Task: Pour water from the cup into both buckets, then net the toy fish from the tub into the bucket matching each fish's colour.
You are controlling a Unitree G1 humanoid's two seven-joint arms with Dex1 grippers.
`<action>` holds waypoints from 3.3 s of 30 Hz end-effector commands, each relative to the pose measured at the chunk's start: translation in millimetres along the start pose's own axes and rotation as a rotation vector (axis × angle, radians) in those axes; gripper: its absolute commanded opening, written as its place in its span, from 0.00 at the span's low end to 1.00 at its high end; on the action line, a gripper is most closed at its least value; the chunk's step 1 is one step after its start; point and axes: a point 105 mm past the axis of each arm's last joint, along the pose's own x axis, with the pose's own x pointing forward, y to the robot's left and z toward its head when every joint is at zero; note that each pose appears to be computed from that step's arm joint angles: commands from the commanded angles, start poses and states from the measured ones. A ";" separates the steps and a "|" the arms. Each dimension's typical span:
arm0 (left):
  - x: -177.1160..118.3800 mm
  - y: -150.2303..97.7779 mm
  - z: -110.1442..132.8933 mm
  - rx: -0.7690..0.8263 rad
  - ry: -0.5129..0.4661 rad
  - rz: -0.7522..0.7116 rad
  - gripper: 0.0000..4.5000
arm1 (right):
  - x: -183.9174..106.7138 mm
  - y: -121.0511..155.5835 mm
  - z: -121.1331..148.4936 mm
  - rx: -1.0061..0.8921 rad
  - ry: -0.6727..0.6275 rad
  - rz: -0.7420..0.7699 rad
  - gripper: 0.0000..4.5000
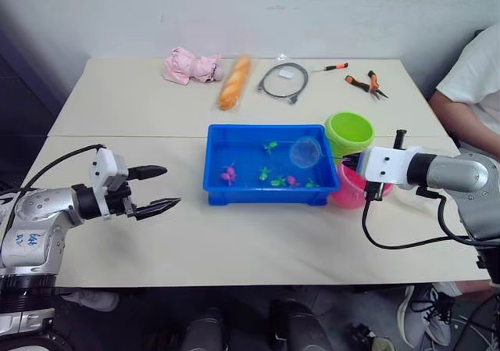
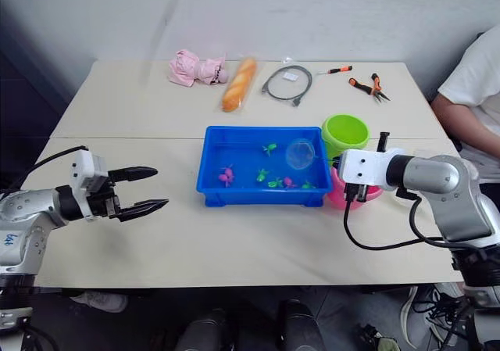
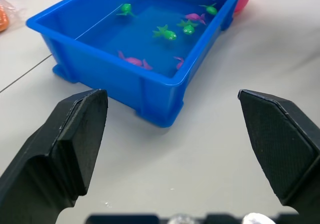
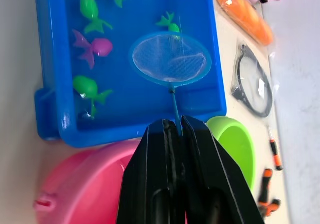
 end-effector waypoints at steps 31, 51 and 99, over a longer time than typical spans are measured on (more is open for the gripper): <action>40.3 -6.1 37.4 0.132 -0.051 -0.127 0.99 | 22.7 13.3 -4.7 -0.042 0.060 0.203 0.00; 38.5 -5.7 29.3 0.132 -0.033 -0.121 0.99 | 14.1 8.8 -5.6 0.281 0.025 0.218 0.00; 99.7 -26.0 64.0 0.077 -0.230 -0.352 0.99 | -152.1 57.6 -47.1 0.649 0.100 -0.429 0.00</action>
